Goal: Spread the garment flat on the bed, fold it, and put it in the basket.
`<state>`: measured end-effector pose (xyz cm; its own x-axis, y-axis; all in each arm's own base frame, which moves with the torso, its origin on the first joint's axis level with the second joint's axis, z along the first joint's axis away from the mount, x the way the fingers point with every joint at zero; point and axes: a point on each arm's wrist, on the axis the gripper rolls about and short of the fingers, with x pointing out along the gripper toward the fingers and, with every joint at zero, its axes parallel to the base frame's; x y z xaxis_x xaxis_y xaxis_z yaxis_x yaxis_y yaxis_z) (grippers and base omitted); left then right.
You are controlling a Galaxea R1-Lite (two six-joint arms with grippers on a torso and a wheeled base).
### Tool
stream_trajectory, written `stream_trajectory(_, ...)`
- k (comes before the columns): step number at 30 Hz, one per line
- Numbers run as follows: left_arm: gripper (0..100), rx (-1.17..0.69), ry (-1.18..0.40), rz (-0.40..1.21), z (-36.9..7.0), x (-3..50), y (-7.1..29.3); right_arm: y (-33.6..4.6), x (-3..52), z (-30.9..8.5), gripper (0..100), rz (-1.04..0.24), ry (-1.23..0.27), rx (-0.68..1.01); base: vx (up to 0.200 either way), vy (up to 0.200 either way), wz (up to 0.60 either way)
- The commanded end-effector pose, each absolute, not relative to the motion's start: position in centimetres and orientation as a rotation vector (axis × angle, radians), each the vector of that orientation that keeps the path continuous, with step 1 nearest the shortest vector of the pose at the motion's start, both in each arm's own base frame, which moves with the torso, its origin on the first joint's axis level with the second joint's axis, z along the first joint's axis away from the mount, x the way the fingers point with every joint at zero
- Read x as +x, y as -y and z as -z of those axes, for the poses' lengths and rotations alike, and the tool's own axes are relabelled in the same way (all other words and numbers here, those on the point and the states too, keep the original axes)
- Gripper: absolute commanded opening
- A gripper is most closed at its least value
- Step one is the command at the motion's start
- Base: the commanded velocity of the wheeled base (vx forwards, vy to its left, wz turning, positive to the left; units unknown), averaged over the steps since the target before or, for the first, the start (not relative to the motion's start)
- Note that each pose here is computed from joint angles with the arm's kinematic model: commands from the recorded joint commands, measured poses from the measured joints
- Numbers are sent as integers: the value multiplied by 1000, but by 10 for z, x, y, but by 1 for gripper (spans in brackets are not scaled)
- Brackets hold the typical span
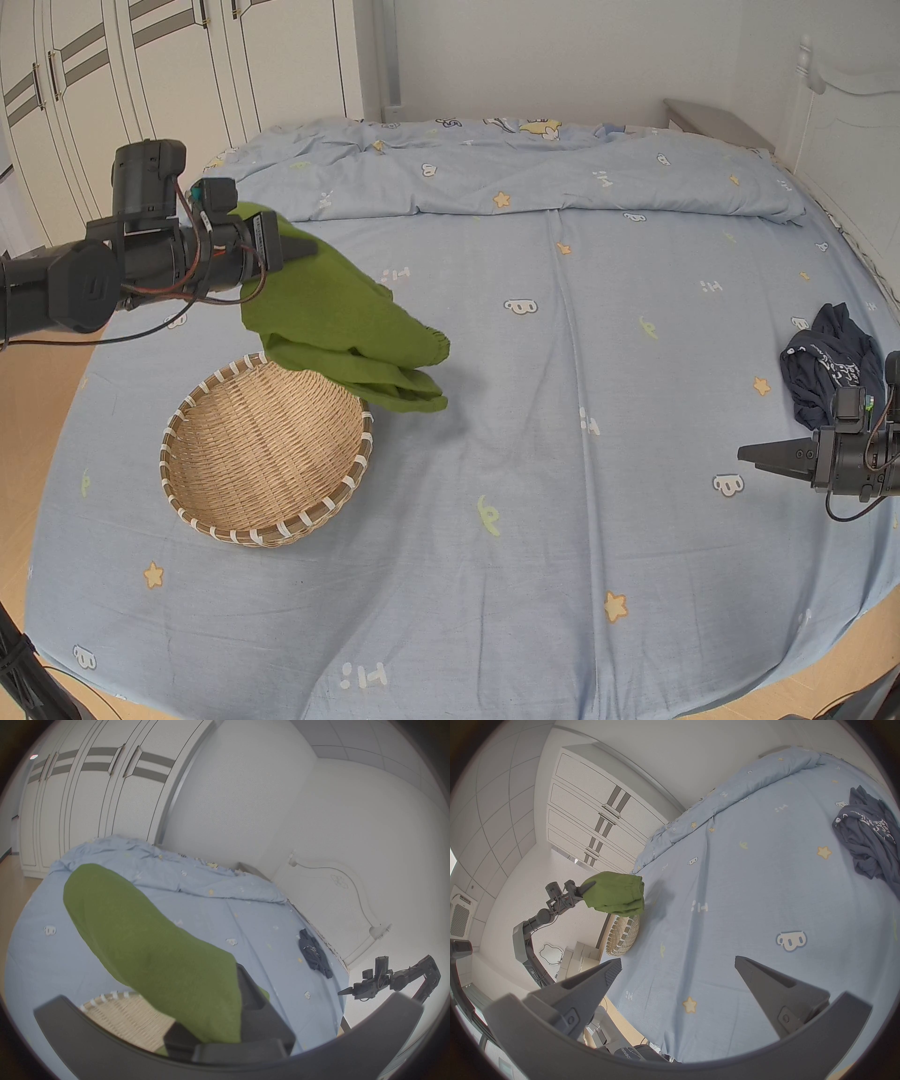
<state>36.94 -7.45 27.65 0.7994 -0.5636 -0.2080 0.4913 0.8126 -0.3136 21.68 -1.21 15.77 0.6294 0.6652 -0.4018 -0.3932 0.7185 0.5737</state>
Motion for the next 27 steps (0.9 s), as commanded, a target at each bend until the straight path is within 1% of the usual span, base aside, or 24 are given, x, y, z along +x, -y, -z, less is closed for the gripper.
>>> stream_trajectory(1, 0, -274, -347, 536, -256, 357, 47, 12, 217, -156, 100, -633, -645, 465, 0, 0, 0)
stream_trajectory(8, 0, -283, -327, 526, -245, 332, 30, 11, 217, -156, 100, -636, -647, 465, 0, 0, 0)
stream_trajectory(10, 0, -288, -328, 507, -239, 317, 23, 9, 217, -156, 100, -643, -651, 463, 0, 0, 0)
stream_trajectory(13, 0, -290, -329, 499, -234, 308, 20, 9, 217, -155, 100, -640, -655, 462, 0, 0, 0)
stream_trajectory(17, 0, -334, -339, 458, -221, 295, 10, 8, 216, -155, 100, -641, -654, 462, 0, 0, 0)
stream_trajectory(24, 0, -372, -364, 410, -192, 279, -1, 6, 216, -154, 100, -646, -659, 461, 0, 0, 0)
stream_trajectory(27, 0, -397, -418, 374, -168, 270, -8, 5, 215, -154, 100, -641, -660, 454, 0, 0, 0)
